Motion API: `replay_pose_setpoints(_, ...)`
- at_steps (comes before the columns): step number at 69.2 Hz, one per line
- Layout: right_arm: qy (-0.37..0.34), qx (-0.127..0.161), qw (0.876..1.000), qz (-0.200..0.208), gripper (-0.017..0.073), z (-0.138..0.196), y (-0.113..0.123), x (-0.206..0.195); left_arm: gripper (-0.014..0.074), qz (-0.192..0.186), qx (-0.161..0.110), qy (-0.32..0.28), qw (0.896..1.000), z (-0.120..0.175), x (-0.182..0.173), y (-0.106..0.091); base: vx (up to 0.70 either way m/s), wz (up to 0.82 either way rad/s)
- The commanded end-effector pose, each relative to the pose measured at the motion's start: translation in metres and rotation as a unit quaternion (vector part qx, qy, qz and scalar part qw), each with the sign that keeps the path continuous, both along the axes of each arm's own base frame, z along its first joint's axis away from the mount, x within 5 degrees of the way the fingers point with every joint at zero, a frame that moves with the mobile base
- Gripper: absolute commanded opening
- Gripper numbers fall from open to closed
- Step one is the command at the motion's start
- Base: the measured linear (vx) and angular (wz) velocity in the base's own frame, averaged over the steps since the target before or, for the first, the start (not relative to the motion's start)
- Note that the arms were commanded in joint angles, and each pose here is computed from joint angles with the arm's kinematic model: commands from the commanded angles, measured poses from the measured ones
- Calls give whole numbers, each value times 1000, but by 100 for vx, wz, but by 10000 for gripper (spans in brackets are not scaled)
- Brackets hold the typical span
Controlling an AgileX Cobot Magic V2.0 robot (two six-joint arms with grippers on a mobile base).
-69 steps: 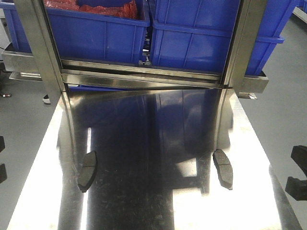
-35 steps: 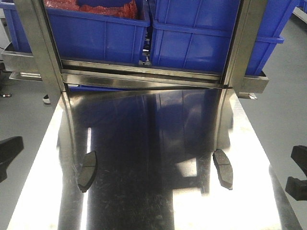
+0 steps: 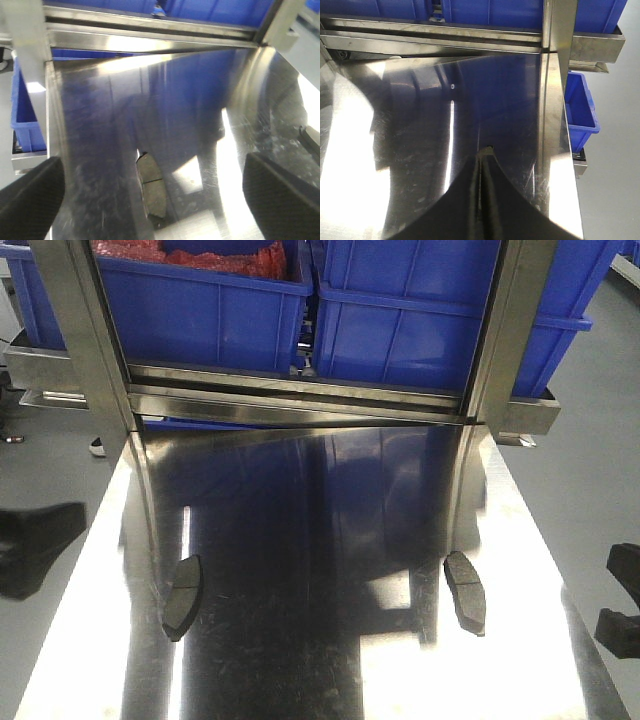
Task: Move and align brake pads A on conveyor
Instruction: 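Lower the open left gripper over the nearer dark brake pad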
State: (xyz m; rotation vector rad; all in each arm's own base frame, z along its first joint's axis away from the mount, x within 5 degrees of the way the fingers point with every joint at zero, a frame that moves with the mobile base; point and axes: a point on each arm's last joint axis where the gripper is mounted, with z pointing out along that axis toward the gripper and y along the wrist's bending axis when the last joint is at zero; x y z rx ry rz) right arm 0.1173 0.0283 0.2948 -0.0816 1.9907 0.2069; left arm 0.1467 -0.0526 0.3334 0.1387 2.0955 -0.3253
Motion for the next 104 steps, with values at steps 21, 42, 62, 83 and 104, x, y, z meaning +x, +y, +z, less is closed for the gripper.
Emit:
replay_pose_setpoints(21,-45,6,999,6,-10,15,1,3,534,-160,48,13,986,15,52,-94,0,1)
replay_pose_setpoints(42,-45,6,999,6,-10,15,1,3,521,40,75,89,992,-28,86,-104,0,0)
replay_pose_setpoints(62,-45,6,999,6,-10,15,1,3,521,113,89,122,982,-68,116,-106,0,0)
replay_pose_setpoints(83,-45,6,999,6,-10,15,1,3,521,133,46,184,973,-98,139,-96,0,0)
replay_pose_setpoints(104,-45,6,999,6,-10,15,1,3,521,133,81,240,958,-140,147,-103,0,0)
